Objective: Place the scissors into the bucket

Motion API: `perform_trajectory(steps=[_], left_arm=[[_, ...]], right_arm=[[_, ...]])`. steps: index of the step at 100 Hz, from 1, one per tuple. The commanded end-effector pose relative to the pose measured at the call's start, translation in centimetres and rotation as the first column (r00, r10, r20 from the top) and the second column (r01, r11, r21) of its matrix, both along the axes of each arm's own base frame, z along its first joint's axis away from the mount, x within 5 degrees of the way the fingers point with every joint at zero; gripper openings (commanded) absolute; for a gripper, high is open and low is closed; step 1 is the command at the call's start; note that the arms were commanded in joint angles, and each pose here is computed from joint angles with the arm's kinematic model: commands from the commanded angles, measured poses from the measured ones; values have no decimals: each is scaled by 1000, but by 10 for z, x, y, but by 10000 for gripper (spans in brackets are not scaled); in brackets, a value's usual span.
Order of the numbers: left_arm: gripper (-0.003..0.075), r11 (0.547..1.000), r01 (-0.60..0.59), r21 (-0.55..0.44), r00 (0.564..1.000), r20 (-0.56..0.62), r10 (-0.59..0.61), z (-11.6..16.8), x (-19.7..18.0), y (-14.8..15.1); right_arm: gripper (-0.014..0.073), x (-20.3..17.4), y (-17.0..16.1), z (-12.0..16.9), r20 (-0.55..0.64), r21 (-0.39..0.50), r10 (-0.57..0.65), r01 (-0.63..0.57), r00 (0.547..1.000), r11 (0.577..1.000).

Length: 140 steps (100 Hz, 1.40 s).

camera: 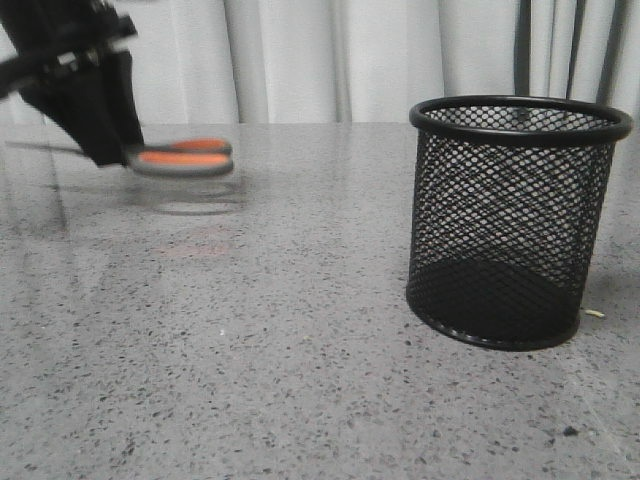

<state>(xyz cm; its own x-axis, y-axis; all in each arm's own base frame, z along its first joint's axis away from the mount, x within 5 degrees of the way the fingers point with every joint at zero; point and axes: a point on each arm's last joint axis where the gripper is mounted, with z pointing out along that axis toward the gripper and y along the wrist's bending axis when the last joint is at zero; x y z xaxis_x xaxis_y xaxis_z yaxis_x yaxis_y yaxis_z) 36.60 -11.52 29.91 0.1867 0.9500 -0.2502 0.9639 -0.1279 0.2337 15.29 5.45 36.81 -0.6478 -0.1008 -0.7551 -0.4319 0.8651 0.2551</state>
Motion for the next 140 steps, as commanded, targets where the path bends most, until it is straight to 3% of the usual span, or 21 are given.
perform_trajectory(steps=[1,15,36,54,73,96,140], left_arm=[[-2,999,-2,-33,998,61,4,45,-24,2],[-2,998,-7,-60,991,135,15,73,-43,6],[-3,991,-37,-126,965,253,68,119,-75,14],[-3,978,-18,-209,935,343,90,158,-108,12],[-3,953,106,-283,911,413,22,187,-148,-5],[-3,908,200,-367,897,442,-19,207,-176,-33],[-3,828,333,-451,876,474,-94,208,-192,-84]], right_arm=[[405,2,1,15,76,35,-12,10,997,999],[405,2,3,16,73,70,-10,4,997,998],[405,0,13,27,110,220,36,-59,993,974],[405,-5,26,46,200,431,105,-183,974,883],[405,-7,29,61,265,561,101,-239,959,793],[405,-8,30,68,277,625,90,-251,956,739],[405,-10,31,72,281,649,103,-268,954,712]])
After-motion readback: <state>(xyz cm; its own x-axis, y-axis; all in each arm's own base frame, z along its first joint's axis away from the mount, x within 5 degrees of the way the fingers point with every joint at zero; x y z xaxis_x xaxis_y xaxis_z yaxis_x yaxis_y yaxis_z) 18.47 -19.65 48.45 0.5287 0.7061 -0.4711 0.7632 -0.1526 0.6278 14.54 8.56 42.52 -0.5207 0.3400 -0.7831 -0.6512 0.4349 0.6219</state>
